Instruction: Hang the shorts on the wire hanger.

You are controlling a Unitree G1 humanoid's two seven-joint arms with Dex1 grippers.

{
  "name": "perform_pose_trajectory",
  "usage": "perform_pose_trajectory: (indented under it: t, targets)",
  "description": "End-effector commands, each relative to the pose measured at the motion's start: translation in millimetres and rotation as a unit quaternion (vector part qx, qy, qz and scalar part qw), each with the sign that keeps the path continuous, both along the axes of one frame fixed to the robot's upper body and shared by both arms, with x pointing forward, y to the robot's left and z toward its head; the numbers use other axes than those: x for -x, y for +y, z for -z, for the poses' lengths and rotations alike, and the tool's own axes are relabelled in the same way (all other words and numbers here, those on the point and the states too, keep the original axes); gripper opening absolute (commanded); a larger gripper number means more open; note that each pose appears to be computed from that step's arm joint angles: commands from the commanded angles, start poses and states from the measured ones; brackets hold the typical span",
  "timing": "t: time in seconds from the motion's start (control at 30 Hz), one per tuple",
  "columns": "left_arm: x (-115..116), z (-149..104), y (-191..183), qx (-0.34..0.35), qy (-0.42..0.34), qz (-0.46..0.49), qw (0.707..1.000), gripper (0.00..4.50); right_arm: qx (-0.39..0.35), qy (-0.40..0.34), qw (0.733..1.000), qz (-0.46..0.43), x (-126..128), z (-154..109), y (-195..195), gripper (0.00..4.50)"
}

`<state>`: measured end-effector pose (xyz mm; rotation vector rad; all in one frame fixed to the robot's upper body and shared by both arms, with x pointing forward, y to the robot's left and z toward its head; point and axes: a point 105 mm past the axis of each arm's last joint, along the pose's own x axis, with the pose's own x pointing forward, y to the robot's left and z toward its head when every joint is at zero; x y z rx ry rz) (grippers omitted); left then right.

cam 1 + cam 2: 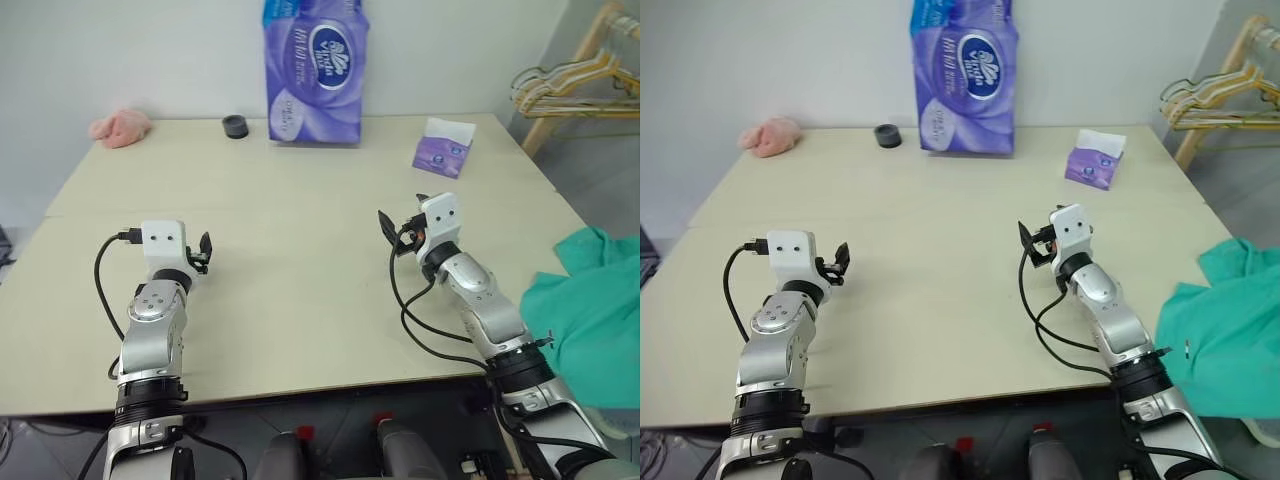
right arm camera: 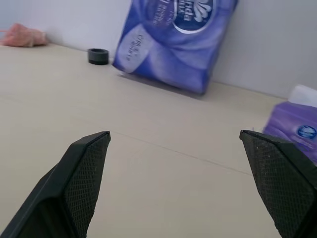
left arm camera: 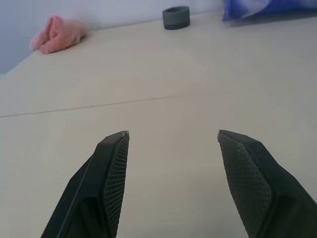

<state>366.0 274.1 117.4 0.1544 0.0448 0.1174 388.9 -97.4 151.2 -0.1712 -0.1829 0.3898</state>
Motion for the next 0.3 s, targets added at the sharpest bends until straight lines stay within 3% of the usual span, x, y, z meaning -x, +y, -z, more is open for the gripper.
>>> perform_pose_trajectory:
  t: [0.03,0.3]
  targets:
    - [-9.9,-18.6,-24.1,0.006,-0.031,0.063,0.998,3.01,-0.004,-0.024,1.000,0.010,0.2,-7.0,-6.4,4.47]
    - [-17.9,-20.7,-40.8,0.015,-0.035,0.110,0.993,3.01,-0.013,-0.014,0.999,0.036,4.8,1.5,-17.8,4.47]
